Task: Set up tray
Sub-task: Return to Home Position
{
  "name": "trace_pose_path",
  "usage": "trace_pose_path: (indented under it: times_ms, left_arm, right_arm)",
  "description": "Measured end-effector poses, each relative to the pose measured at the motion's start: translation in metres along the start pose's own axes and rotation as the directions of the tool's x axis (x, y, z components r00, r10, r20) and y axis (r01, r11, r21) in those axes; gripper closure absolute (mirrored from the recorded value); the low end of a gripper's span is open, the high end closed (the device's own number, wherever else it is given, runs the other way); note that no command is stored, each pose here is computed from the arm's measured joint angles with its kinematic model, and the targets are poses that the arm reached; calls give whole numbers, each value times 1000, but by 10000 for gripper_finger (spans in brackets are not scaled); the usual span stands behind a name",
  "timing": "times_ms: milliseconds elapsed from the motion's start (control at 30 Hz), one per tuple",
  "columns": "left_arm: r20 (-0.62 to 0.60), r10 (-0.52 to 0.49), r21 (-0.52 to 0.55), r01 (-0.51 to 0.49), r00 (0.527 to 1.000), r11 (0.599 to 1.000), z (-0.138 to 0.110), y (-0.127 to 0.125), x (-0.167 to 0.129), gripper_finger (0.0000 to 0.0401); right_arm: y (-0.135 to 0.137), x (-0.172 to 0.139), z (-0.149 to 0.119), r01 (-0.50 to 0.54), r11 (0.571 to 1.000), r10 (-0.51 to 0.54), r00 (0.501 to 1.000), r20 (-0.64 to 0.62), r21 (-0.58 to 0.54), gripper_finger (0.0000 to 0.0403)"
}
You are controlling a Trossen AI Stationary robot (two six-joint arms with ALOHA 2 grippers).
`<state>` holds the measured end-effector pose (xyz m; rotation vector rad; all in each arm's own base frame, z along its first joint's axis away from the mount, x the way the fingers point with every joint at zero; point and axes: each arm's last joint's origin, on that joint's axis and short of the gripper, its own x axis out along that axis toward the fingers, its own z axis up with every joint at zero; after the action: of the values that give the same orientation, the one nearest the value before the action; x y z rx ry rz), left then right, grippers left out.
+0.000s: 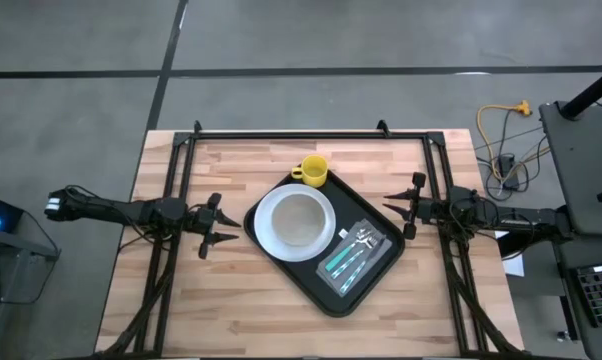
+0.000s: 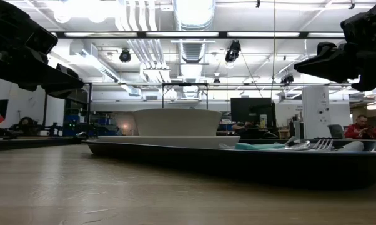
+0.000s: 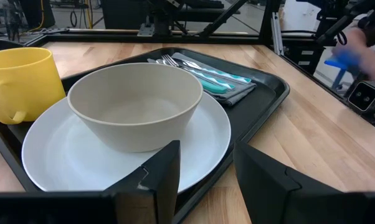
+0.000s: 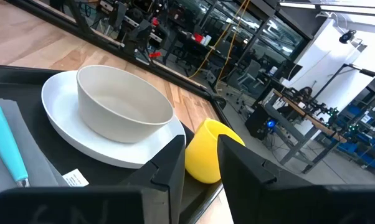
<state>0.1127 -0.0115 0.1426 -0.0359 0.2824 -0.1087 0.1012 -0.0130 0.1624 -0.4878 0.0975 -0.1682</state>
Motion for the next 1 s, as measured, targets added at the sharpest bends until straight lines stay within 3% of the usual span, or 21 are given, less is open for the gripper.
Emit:
trace_pose_path:
  times_ms: [1000]
  left_arm:
    - [0,0,0,0,1000,1000,0,0,0,265]
  right_arm:
    - [0,0,0,0,1000,0,1000,0,0,335]
